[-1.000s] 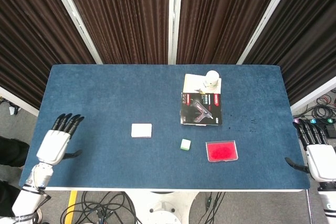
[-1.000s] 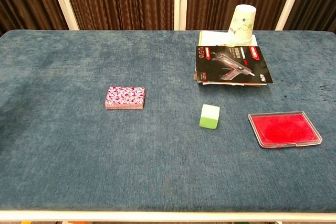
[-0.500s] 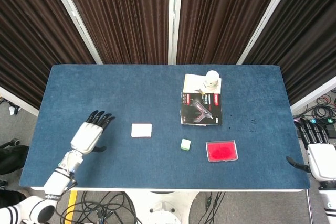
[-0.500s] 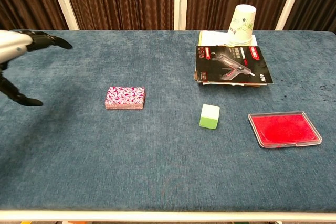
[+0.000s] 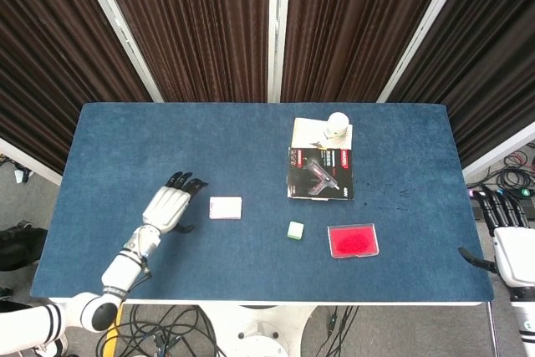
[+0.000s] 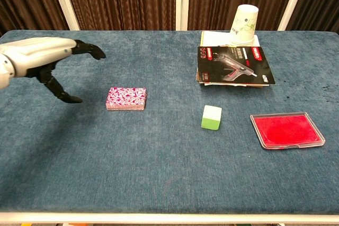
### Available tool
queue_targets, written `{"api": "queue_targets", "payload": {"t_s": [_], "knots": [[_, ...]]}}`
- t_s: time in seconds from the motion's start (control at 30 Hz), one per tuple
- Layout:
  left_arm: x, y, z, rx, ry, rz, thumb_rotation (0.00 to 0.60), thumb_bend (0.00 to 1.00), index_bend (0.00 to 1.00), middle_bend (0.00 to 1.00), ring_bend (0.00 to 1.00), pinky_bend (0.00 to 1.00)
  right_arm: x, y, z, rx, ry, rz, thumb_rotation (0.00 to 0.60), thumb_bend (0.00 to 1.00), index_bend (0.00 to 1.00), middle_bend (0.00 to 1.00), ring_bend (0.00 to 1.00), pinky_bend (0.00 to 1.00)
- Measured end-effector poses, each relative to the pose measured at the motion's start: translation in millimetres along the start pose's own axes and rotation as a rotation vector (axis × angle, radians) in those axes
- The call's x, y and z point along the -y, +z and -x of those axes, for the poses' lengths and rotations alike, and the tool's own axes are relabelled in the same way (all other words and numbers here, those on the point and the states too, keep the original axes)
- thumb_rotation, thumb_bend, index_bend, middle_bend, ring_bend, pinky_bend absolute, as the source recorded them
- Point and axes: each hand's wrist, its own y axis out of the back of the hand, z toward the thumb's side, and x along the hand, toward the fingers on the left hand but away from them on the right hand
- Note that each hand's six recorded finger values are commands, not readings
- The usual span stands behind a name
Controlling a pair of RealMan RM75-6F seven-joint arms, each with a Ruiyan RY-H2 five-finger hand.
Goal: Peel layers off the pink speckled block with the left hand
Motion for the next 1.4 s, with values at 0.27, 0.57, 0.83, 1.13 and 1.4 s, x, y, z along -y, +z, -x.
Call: {"api": "queue_targets", "payload": {"t_s": [0.27,0.57,0.83,1.13,1.4], "knots": [[10.6,21.8,-13.4,0.036,-0.026,0.003,0.600,0.17,0.16,0.18,0.02,0.04,-1.8,-3.0,-1.5,0.009,0.002,0.002,0.600,0.05,0.00,0.00,0.00,0.00],[21.6,37.3,-34.3,0.046,-0.044,-0.015,0.600,0.17,0.19,0.20,0.02,0.04,-2.4,-6.0,-2.3,0.018,0.001,0.005,0.600,0.05,0.00,0.00,0.00,0.00],[35.5,39.6,-50.2,0.025,-0.067,-0.029,0.600,0.19,0.19,0.23,0.02,0.04,-3.3,-12.5,-3.6,0.030,-0.003,0.012,0.600,0.05,0.00,0.00,0.00,0.00],[40.9,40.5,-55.9,0.006,-0.067,-0.013,0.600,0.19,0.20,0.24,0.04,0.04,1.0,-16.9,-2.6,0.037,0.008,0.017,0.600,0.05,0.00,0.00,0.00,0.00],[41.5,49.1,-58.5,0.010,-0.058,0.004,0.600,0.20,0.20,0.26,0.06,0.04,3.3,-16.1,-2.1,0.034,0.013,0.017,0.600,0.05,0.00,0.00,0.00,0.00]]}}
